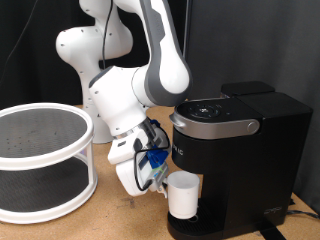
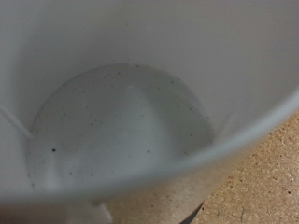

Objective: Make a cup of coffee with the keurig machine

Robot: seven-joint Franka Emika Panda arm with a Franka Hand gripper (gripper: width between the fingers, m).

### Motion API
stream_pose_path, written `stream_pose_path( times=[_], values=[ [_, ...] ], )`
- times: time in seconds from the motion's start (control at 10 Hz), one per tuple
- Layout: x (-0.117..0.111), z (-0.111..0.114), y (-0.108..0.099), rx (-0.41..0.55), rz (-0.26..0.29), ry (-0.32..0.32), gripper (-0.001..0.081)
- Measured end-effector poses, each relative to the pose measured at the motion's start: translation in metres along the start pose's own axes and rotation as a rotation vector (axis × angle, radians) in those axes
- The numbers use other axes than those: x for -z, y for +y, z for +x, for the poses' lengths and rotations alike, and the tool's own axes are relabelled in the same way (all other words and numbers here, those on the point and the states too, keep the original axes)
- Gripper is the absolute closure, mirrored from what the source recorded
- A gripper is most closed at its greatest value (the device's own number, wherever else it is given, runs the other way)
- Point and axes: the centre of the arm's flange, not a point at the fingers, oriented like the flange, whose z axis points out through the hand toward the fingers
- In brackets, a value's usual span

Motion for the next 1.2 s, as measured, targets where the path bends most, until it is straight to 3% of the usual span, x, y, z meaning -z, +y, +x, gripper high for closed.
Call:
stream_pose_path(
  times=[0.7, 0.8, 0.9, 1.0, 1.1, 1.2],
  values=[
    [-0.002, -0.0004, -0.0033, -0.008, 0.007, -0.004, 0.0735],
    [-0.0022, -0.0006, -0.0032, -0.01, 0.007, -0.005, 0.0538],
    [-0.0026, -0.001, -0.003, -0.017, 0.007, -0.006, 0.0538],
    [-0.0029, -0.0013, -0.0026, -0.031, 0.006, -0.007, 0.0353],
    [-0.0022, -0.0012, -0.0017, -0.041, -0.001, -0.006, 0.0353],
    [-0.0013, -0.0014, -0.0004, -0.046, -0.011, -0.005, 0.0177]
  ],
)
